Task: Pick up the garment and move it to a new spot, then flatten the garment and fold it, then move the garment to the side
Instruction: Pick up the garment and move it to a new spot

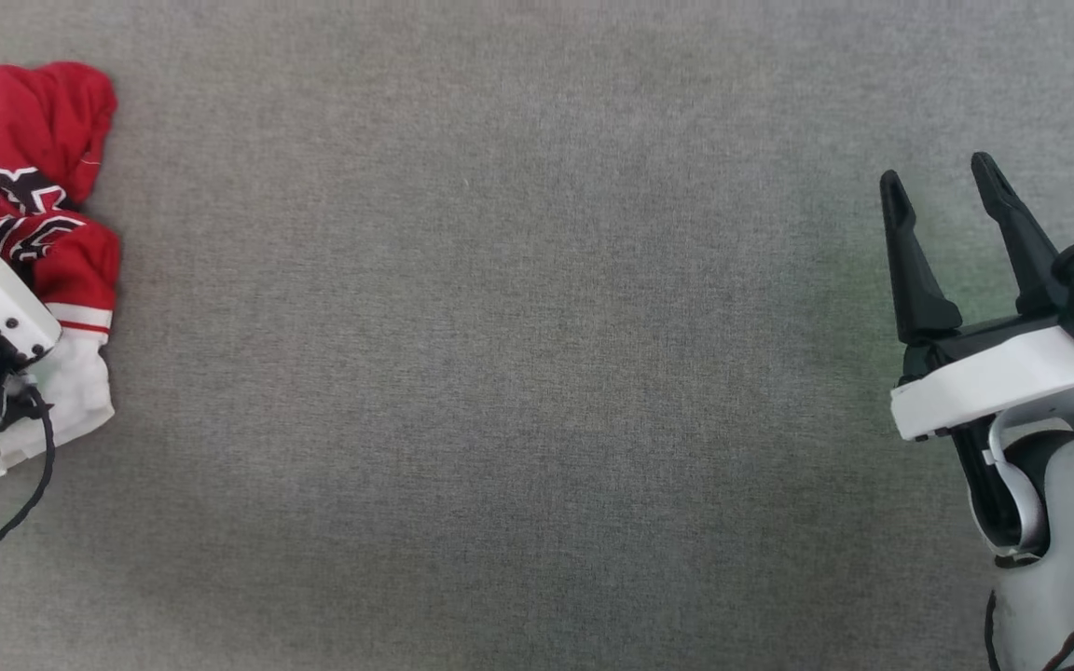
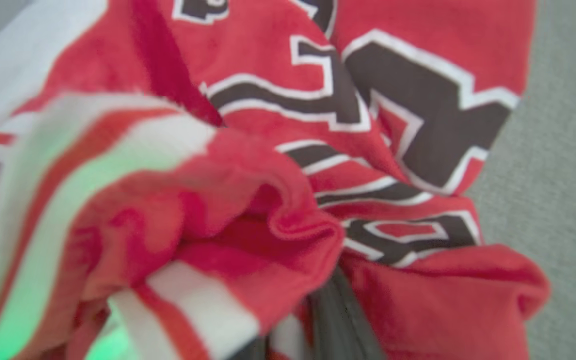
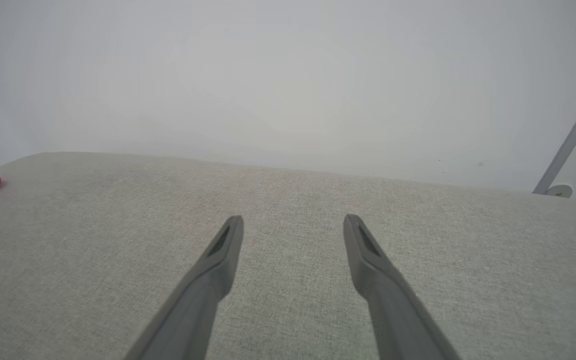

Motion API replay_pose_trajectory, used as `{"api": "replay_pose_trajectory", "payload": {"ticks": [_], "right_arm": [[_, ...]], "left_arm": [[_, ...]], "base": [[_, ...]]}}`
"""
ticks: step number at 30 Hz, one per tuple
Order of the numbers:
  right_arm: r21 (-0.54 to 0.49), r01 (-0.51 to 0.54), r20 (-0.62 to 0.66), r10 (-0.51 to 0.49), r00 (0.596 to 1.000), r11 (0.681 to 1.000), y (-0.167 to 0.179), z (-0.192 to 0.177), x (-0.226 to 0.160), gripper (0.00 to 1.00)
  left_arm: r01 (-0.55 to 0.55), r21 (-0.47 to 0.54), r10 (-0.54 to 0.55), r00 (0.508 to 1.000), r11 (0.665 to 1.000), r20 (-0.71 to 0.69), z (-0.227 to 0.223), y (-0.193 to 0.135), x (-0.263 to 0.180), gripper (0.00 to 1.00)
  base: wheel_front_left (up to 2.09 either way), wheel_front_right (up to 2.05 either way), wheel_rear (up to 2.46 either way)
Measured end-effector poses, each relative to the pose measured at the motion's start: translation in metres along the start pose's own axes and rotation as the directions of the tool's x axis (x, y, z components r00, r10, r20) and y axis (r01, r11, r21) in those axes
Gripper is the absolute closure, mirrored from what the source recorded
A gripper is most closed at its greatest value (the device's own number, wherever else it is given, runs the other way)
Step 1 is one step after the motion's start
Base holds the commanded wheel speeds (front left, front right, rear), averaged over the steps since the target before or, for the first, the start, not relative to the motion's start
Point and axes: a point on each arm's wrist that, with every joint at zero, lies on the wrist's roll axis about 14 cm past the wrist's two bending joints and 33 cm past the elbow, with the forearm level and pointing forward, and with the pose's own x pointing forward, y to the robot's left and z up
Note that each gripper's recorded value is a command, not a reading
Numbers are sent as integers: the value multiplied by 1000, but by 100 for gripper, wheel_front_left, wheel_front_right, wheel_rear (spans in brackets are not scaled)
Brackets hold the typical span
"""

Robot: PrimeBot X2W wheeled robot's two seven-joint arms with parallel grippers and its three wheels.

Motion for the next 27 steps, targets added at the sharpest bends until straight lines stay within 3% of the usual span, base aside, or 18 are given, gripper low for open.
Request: {"api": "replay_pose_trajectory", "payload": {"ticks": [6,13,21,27], "right_arm": [[3,7,29,-7,1000,1000,2,13,-12,0],[9,-2,82,1,997,1000,13,35,-26,0],[6,-25,131,24,991,1000,30,58,-48,0],[0,-40,169,40,985,999,41,74,-62,0]], "left_arm": [[17,82,-34,977,996,209,54,6,-30,100],[28,135,-85,895,990,438,117,11,-85,100],[49,202,-158,806,978,570,157,16,-154,100],[62,233,-196,769,970,608,168,21,-194,100]], "base": [[0,0,0],[0,0,0],[0,0,0],[0,0,0]]}}
